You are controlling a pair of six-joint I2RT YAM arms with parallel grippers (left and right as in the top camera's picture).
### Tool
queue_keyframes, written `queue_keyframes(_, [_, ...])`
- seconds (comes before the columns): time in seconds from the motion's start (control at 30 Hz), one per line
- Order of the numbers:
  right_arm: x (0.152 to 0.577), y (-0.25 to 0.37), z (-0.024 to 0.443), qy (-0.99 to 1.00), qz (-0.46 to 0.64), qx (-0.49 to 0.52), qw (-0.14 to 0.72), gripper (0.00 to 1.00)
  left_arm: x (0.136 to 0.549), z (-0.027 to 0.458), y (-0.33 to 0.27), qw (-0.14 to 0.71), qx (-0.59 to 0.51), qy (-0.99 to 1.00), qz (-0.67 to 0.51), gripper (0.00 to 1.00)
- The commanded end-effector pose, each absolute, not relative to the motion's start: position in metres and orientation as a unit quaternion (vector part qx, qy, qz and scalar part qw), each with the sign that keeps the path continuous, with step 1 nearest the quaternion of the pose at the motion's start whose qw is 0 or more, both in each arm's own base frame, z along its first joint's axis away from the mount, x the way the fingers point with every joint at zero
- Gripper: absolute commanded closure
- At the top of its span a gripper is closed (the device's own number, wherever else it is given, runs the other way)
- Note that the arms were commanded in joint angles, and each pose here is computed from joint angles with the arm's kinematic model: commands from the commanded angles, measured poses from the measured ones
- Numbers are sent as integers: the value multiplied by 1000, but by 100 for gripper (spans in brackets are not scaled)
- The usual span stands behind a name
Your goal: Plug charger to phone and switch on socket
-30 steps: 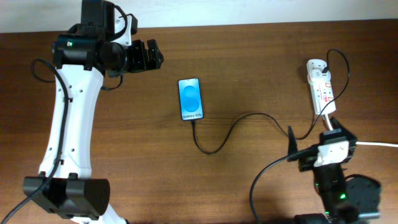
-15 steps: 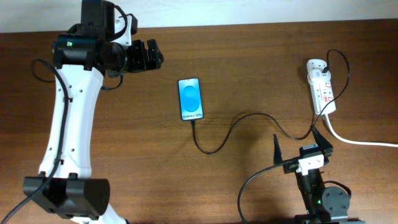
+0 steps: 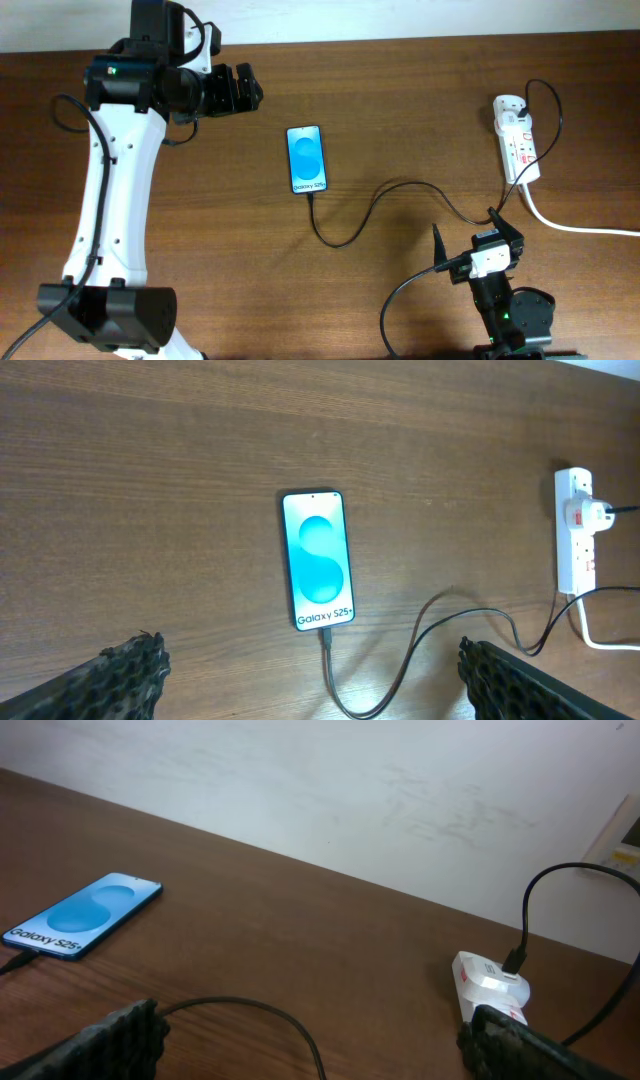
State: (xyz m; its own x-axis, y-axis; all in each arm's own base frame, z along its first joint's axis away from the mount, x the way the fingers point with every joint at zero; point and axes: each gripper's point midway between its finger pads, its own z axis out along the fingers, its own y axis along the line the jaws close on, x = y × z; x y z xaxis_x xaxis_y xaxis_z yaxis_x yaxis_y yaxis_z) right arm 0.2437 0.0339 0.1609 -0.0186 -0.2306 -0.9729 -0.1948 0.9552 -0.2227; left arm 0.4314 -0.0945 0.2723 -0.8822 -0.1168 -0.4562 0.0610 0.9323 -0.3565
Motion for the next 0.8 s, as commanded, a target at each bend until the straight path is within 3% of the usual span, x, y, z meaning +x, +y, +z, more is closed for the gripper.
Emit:
queue_keyframes(0.0, [243, 38, 160, 712, -3, -154, 685, 2, 430, 274, -91, 245, -14, 953, -179, 1])
queue_keyframes(0.77, [243, 38, 160, 712, -3, -154, 685, 2, 430, 275, -79, 255, -23, 955, -146, 1])
